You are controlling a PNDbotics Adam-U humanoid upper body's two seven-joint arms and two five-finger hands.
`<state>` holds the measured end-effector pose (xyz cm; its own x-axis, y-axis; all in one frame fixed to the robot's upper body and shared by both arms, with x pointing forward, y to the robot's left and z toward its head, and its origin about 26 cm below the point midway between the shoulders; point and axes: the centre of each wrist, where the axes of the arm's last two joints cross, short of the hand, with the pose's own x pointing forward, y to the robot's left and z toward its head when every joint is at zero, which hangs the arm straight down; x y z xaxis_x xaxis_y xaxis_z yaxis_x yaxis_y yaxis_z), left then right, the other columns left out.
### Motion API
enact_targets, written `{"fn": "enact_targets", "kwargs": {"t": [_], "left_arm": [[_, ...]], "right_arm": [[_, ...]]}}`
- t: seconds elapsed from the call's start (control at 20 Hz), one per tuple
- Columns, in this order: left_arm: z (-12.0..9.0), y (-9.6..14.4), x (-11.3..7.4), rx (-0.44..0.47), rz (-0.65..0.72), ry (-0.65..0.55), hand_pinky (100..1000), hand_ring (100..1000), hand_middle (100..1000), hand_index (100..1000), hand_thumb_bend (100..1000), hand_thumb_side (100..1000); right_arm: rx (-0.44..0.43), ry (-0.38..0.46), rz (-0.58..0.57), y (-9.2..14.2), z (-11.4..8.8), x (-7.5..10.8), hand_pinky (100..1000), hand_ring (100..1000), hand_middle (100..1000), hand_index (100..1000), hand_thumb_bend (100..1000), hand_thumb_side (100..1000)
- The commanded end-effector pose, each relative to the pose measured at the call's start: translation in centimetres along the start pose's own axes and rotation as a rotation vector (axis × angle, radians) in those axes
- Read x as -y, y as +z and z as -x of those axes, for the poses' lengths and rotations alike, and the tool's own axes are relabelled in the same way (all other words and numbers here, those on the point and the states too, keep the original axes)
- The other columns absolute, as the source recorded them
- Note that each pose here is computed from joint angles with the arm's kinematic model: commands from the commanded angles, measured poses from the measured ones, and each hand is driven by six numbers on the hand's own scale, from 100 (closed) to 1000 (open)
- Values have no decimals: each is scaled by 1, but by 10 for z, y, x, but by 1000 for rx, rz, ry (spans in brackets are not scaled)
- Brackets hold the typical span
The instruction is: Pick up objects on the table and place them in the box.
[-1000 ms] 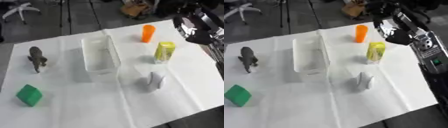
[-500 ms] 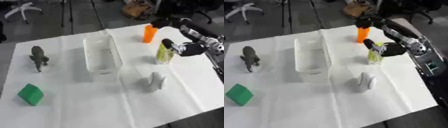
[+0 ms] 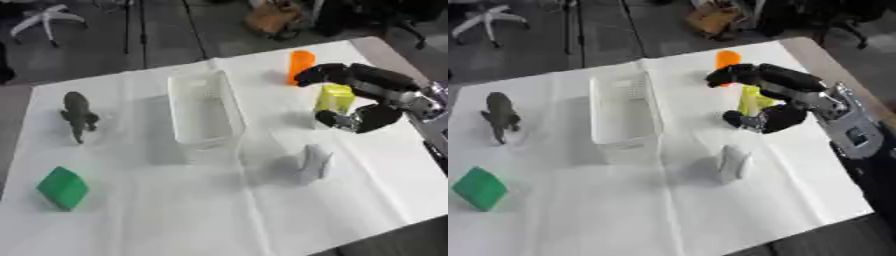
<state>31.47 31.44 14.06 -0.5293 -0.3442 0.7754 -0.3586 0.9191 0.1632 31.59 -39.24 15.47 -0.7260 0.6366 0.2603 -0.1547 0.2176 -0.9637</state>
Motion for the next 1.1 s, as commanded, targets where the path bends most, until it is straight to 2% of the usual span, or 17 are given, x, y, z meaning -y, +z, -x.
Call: {"fn": "enact_targets", "kwargs": {"t": [0.05, 0.25, 0.45, 0.7, 1.1], "left_arm": [[-5, -5, -2, 24, 5, -5, 612, 668, 625, 741, 343, 1000], [-5, -5, -2, 24, 4, -6, 612, 668, 624, 741, 343, 1000], [-5, -5, -2, 22, 4, -4, 612, 667, 622, 741, 342, 1000], [-5, -5, -2, 22, 5, -3, 612, 667, 622, 741, 342, 1000], [-5, -5, -1, 23, 8, -2, 612, 667, 622, 742, 341, 1000]], "right_arm": [[57, 100, -159, 5, 2, 14, 844, 881, 902, 929, 339, 805], [36, 99, -186, 8, 4, 14, 837, 882, 902, 928, 354, 817], [13, 94, -236, 9, 8, 6, 793, 877, 900, 929, 368, 875], [1, 99, -282, 9, 10, -1, 781, 865, 893, 920, 362, 903], [16, 90, -351, 12, 8, -13, 779, 860, 888, 917, 349, 942]]}}
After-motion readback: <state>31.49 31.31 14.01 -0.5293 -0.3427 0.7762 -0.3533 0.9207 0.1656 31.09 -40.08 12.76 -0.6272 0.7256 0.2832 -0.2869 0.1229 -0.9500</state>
